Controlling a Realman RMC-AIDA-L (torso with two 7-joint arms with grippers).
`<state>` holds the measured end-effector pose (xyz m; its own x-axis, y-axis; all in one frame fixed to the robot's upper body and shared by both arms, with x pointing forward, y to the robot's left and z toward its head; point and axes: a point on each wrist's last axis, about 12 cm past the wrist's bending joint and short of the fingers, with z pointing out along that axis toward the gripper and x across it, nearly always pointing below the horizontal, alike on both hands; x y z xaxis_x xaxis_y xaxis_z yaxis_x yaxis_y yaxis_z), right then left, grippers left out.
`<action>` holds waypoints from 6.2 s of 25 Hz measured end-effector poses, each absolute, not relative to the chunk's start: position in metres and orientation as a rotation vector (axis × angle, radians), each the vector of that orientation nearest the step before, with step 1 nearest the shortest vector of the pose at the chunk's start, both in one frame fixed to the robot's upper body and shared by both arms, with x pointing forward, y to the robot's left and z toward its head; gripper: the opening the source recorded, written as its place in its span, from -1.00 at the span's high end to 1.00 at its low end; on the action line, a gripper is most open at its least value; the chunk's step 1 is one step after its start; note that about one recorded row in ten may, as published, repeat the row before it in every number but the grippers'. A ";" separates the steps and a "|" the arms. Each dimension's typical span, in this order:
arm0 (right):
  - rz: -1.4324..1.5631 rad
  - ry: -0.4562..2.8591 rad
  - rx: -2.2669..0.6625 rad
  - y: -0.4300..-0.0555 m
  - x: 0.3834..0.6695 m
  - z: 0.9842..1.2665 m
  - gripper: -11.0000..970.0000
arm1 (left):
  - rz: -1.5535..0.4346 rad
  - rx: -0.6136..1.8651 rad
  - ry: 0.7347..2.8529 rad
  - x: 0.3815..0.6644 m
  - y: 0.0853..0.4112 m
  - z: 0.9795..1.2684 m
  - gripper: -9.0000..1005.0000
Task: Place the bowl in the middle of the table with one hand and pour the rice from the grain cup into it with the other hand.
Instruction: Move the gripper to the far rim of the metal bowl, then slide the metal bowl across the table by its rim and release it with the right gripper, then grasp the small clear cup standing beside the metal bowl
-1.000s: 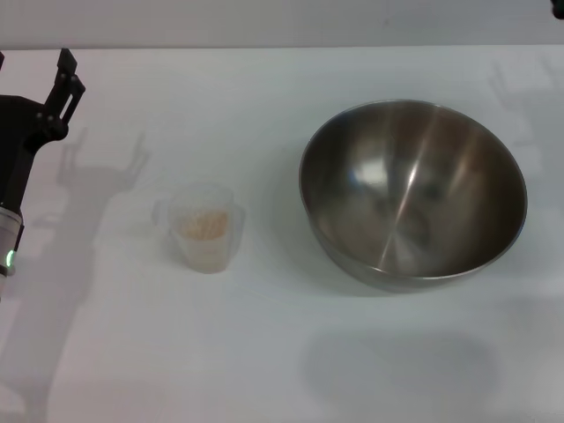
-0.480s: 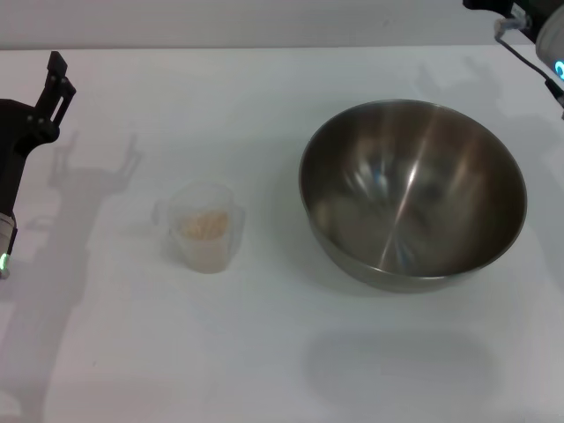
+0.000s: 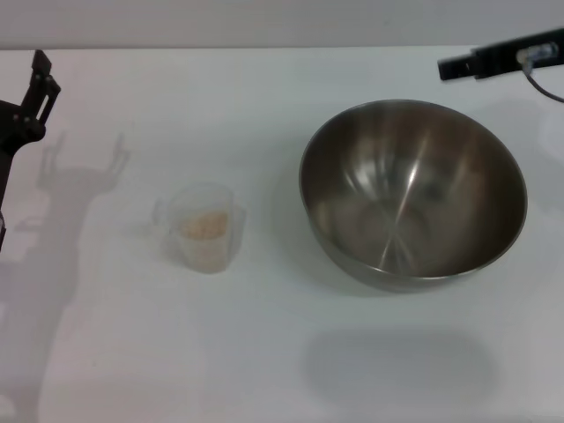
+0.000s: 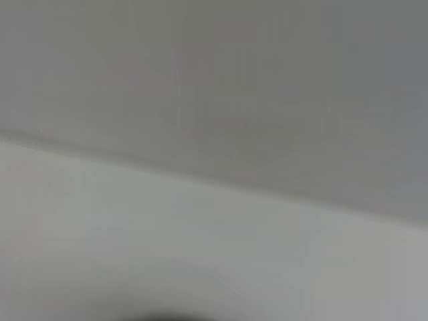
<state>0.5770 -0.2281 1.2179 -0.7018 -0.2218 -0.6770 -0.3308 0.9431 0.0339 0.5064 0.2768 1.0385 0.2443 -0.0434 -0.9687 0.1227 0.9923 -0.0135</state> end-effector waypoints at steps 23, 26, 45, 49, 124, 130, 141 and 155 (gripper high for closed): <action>0.227 2.636 -0.641 -0.252 0.601 1.158 -0.38 | -0.095 0.063 1.310 0.509 0.281 1.040 -0.70; 0.224 2.634 -0.645 -0.250 0.603 1.151 -0.37 | -0.094 0.062 1.308 0.510 0.281 1.041 -0.70; 0.267 2.613 -0.637 -0.253 0.599 1.154 0.68 | -0.094 0.059 1.293 0.514 0.280 1.044 -0.68; 0.264 2.600 -0.633 -0.255 0.598 1.157 0.96 | -0.095 0.056 1.292 0.513 0.280 1.044 -0.68; 0.582 2.459 -1.009 -0.217 0.589 1.154 0.74 | -0.113 0.051 1.275 0.513 0.275 1.046 -0.62; 0.521 2.363 -1.061 -0.210 0.592 1.173 0.27 | -0.108 0.043 1.279 0.511 0.277 1.045 -0.62; 0.254 2.142 -1.034 -0.200 0.610 1.200 0.01 | -0.095 0.036 1.286 0.506 0.281 1.043 -0.61; -0.226 1.529 -0.763 -0.198 0.607 1.186 0.01 | -0.077 0.025 1.281 0.509 0.285 1.045 -0.60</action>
